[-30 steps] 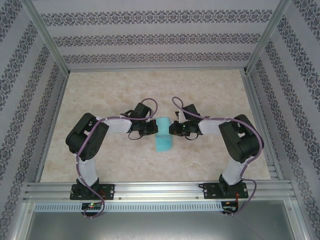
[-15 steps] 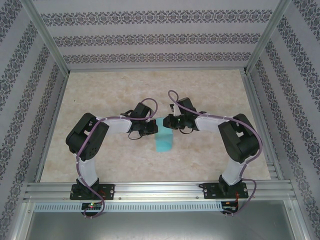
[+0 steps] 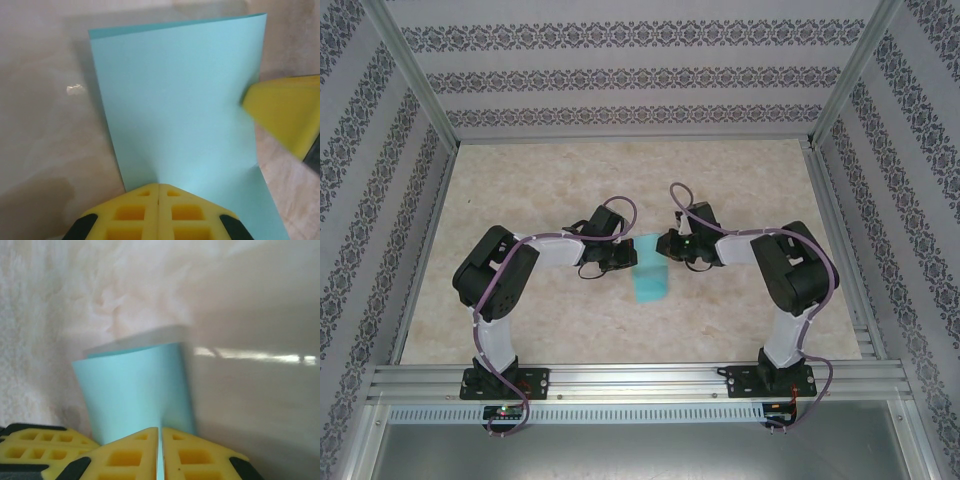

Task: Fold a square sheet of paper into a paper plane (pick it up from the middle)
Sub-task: Fold the square sheet of paper in half at the center of the table.

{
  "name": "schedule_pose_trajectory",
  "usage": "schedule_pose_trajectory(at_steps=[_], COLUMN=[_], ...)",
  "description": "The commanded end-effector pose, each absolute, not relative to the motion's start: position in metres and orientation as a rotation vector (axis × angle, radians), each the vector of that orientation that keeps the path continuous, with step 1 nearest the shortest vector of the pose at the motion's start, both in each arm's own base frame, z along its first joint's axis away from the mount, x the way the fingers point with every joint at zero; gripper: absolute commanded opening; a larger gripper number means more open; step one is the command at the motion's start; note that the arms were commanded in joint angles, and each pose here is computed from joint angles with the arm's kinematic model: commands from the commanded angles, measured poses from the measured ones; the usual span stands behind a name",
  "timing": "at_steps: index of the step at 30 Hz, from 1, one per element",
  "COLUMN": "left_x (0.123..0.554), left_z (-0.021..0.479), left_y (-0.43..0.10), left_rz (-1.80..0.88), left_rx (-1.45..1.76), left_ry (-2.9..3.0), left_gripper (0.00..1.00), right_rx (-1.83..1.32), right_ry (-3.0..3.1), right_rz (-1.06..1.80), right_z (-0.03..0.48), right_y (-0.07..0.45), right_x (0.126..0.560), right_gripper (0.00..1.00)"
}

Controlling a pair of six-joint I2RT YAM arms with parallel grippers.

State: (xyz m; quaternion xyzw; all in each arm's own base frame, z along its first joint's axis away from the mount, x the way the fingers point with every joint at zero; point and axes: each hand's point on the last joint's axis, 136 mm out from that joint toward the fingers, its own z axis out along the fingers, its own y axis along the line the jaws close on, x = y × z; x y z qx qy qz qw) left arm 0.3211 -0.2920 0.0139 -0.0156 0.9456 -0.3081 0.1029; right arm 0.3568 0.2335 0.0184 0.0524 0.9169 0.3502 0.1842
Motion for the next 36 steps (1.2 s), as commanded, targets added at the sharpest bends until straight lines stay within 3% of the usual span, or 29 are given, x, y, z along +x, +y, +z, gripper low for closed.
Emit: schedule_pose_trajectory(at_steps=[1, 7, 15, 22, 31, 36], left_x=[0.269, 0.271, 0.270, 0.268, 0.259, 0.259], left_z=[-0.064, -0.063, -0.064, -0.066, -0.069, -0.070], left_y=[-0.233, -0.235, -0.234, -0.231, -0.231, -0.230], left_rz=[-0.488, -0.493, -0.486, -0.468, -0.492, -0.486], left_rx=[-0.130, -0.125, -0.127, -0.129, -0.112, -0.106], left_ry=[3.069, 3.065, 3.071, 3.081, 3.094, 3.097], left_gripper=[0.03, 0.03, 0.03, 0.03, 0.03, 0.02], right_rx=[0.217, 0.076, 0.032, 0.113, 0.356, 0.349], right_ry=[2.496, 2.451, 2.525, 2.579, 2.502, 2.453], right_rz=[0.893, 0.985, 1.030, 0.922, 0.708, 0.708], right_z=[0.039, 0.066, 0.043, 0.017, -0.005, 0.010], right_y=[0.214, 0.247, 0.270, 0.260, 0.209, 0.204], right_x=[0.375, 0.371, 0.370, 0.386, 0.408, 0.414], right_gripper=[0.12, 0.12, 0.12, 0.12, 0.09, 0.09])
